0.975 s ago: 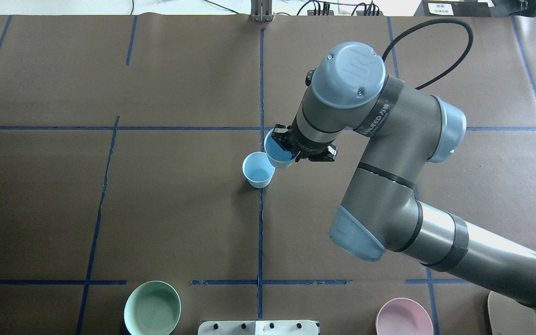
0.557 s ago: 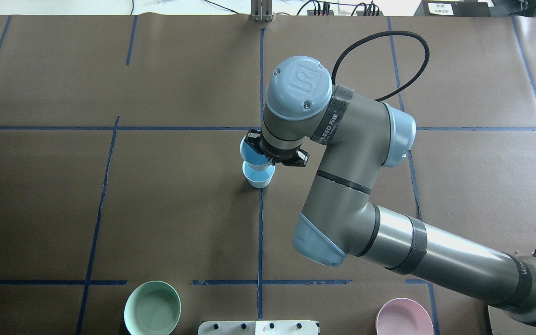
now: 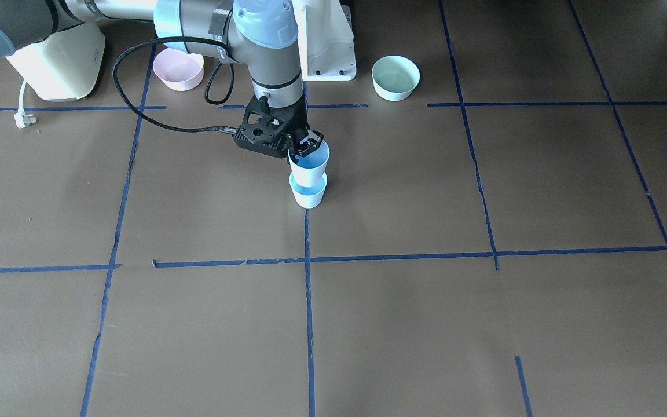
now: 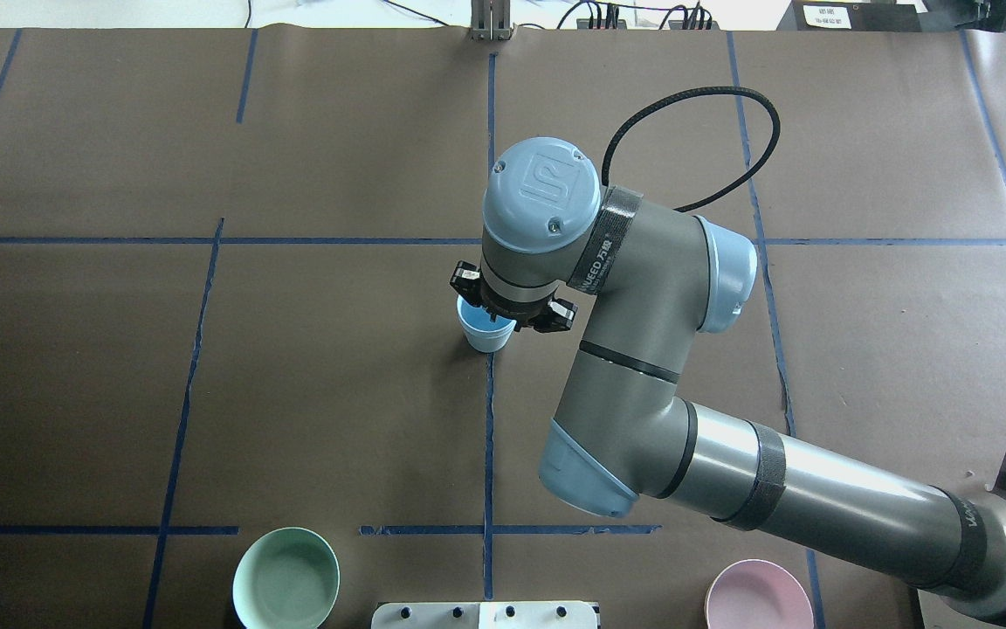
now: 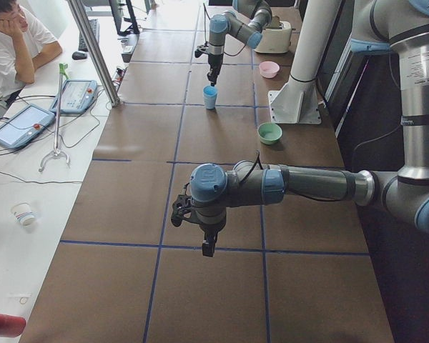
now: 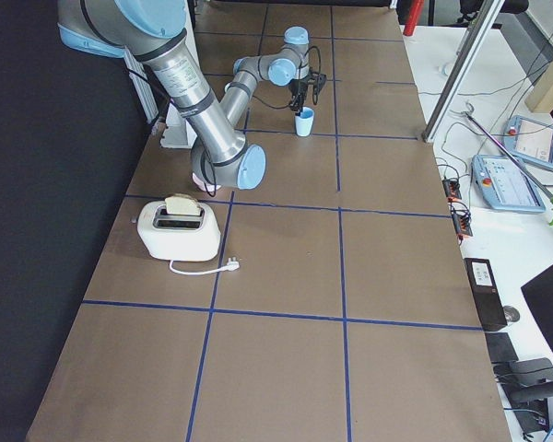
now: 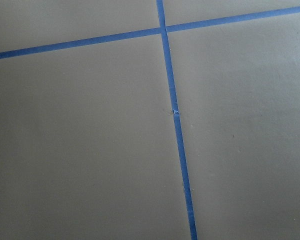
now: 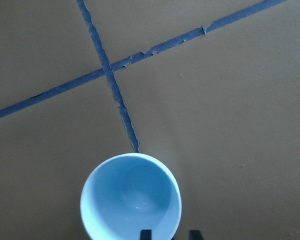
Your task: Stack blue cups with both arms
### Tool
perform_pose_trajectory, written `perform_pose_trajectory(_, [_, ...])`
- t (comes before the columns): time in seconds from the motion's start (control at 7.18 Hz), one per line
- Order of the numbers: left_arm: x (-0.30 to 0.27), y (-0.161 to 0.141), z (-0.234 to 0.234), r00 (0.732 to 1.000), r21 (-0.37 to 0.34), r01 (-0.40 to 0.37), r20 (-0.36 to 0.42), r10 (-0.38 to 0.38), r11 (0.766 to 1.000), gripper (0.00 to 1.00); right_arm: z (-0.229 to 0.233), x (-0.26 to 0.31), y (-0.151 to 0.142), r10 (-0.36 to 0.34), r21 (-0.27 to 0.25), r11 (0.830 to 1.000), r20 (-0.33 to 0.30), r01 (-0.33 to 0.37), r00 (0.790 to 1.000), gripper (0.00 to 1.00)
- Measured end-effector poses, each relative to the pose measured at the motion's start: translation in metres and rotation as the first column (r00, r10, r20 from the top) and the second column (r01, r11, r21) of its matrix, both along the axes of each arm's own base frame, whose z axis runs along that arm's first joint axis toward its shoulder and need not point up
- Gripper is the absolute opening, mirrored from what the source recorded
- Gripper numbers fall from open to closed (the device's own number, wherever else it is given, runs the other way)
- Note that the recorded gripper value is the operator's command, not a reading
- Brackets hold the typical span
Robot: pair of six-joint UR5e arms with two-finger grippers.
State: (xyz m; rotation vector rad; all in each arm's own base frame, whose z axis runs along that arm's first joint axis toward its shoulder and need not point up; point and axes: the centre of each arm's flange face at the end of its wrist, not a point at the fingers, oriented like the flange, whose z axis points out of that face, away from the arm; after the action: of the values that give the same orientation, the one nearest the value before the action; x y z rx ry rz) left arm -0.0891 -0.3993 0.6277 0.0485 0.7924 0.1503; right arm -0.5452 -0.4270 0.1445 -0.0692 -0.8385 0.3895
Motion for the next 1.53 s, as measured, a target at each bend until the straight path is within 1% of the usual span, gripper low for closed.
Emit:
perform_pose_trajectory(0.28, [0.0, -0.001, 0.0, 1.0, 0.0, 0.0, 0.0, 0.0, 1.0, 1.0, 0.0, 0.003, -0.002, -0.02, 0.022, 1.0, -0.001, 0.02, 1.0, 1.0])
perform_pose_trajectory(0.42, [0.0, -0.002, 0.001, 1.0, -0.001, -0.002, 0.001, 0.002, 1.0, 1.0, 0.006, 0.009, -0.008, -0.042, 0.038, 0.998, -0.006, 0.043, 0.999, 1.0])
perform_pose_trajectory(0.56, [0.0, -0.002, 0.003, 1.0, -0.005, -0.002, 0.002, 0.002, 1.0, 1.0, 0.02, 0.023, -0.021, -0.069, 0.052, 0.996, -0.018, 0.07, 0.997, 1.0])
perform_pose_trajectory(0.7, [0.0, -0.003, 0.009, 1.0, -0.018, -0.002, 0.003, 0.002, 1.0, 1.0, 0.046, 0.055, -0.041, -0.116, 0.073, 0.99, -0.029, 0.118, 0.993, 1.0])
perform_pose_trajectory(0.84, [0.0, -0.005, 0.017, 1.0, -0.032, -0.002, 0.002, 0.003, 0.999, 1.0, 0.08, 0.101, -0.061, -0.177, 0.102, 0.978, -0.037, 0.18, 0.984, 1.0])
perform_pose_trajectory(0.98, [0.0, -0.006, 0.023, 1.0, -0.043, -0.004, 0.002, 0.004, 0.999, 1.0, 0.13, 0.168, -0.08, -0.253, 0.149, 0.954, -0.052, 0.258, 0.966, 1.0])
perform_pose_trajectory(1.11, [0.0, -0.006, 0.025, 1.0, -0.046, -0.006, 0.001, 0.006, 0.999, 1.0, 0.187, 0.245, -0.095, -0.329, 0.196, 0.921, -0.067, 0.335, 0.942, 1.0])
perform_pose_trajectory(1.25, [0.0, -0.006, 0.027, 1.0, -0.047, -0.008, 0.001, 0.008, 0.999, 1.0, 0.244, 0.321, -0.099, -0.386, 0.239, 0.888, -0.08, 0.394, 0.919, 1.0])
perform_pose_trajectory(1.39, [0.0, -0.007, 0.027, 1.0, -0.046, -0.009, 0.001, 0.009, 0.999, 1.0, 0.303, 0.399, -0.09, -0.426, 0.279, 0.855, -0.104, 0.437, 0.899, 1.0])
perform_pose_trajectory(1.53, [0.0, -0.008, 0.025, 1.0, -0.036, -0.009, 0.002, 0.009, 0.999, 1.0, 0.357, 0.469, -0.071, -0.453, 0.31, 0.825, -0.134, 0.472, 0.881, 1.0])
